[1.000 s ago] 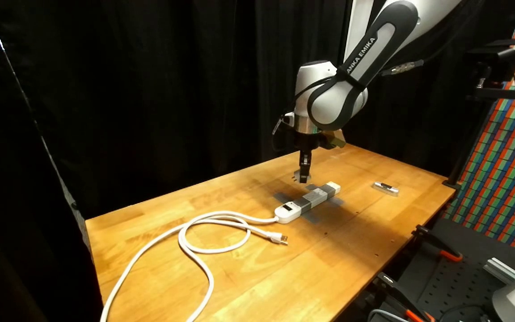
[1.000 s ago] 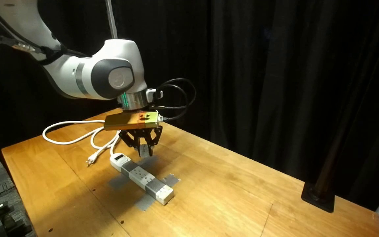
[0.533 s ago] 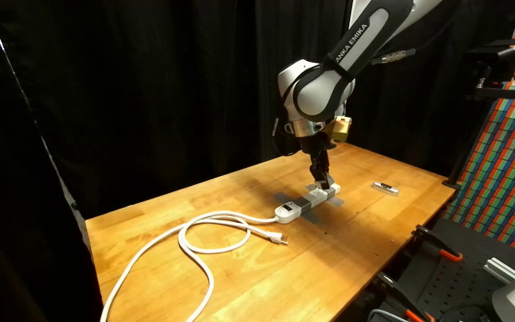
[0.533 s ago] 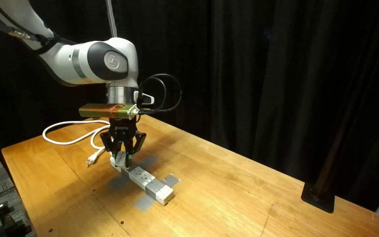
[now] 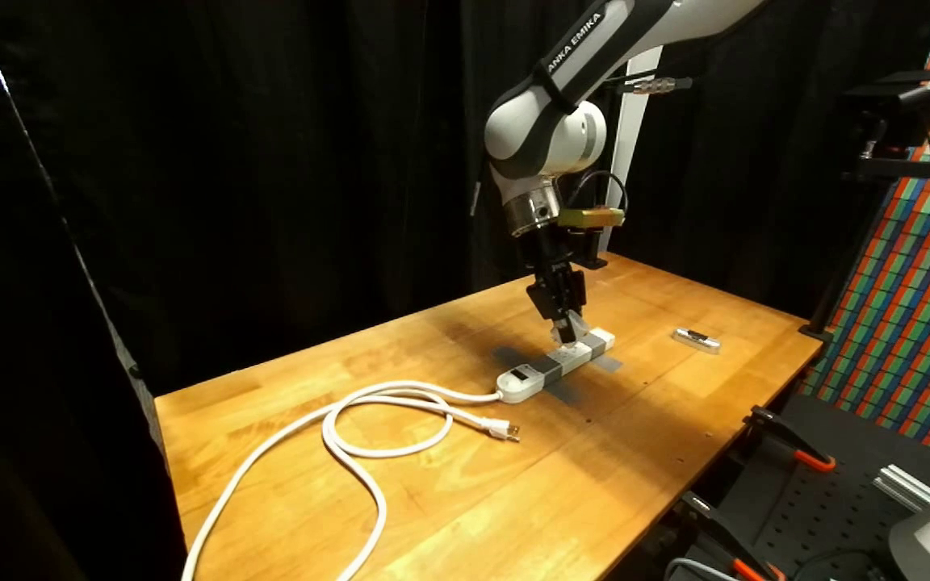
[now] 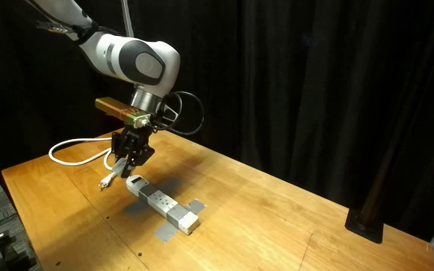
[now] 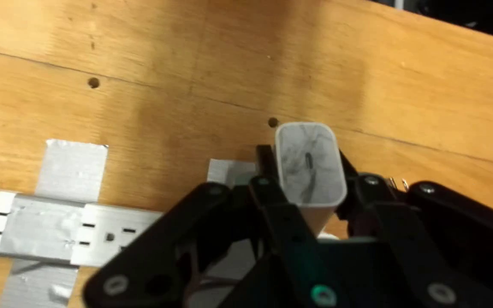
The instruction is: Plug the charger head into the extension cable
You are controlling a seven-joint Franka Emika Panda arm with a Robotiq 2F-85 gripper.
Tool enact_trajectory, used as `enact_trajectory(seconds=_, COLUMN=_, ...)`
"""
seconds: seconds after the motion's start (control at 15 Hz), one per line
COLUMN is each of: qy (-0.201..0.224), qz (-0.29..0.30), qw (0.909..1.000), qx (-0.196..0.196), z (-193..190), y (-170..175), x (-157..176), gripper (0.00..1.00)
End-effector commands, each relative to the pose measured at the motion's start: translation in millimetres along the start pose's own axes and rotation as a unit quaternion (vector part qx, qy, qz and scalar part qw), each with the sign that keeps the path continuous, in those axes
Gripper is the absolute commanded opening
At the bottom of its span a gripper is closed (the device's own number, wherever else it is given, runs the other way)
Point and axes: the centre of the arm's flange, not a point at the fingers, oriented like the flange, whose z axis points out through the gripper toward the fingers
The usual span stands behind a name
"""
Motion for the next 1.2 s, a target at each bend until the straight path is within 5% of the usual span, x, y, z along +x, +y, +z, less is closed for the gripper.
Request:
enact_trajectory(seconds=0.0, qy=0.033, qz=0.06, qw=0.9959, qx=0.059, z=-17, y=17, x=39, gripper=0.13)
enact_trajectory(seconds=0.33, qy=0.044, qz=0.136, qw=0.9868, qx=0.076, z=-20, y=53, x=52, gripper=0.13)
enact_trajectory(seconds=0.8, qy=-0.082, qz=0.15, qw=0.9793, qx=0.109, z=2, y=79, x=51, gripper=0.13)
enact_trajectory(seconds=1.13, qy=-0.063, qz=0.141, qw=0.9828, qx=0.101, z=5, y=89, x=69, gripper=0.13)
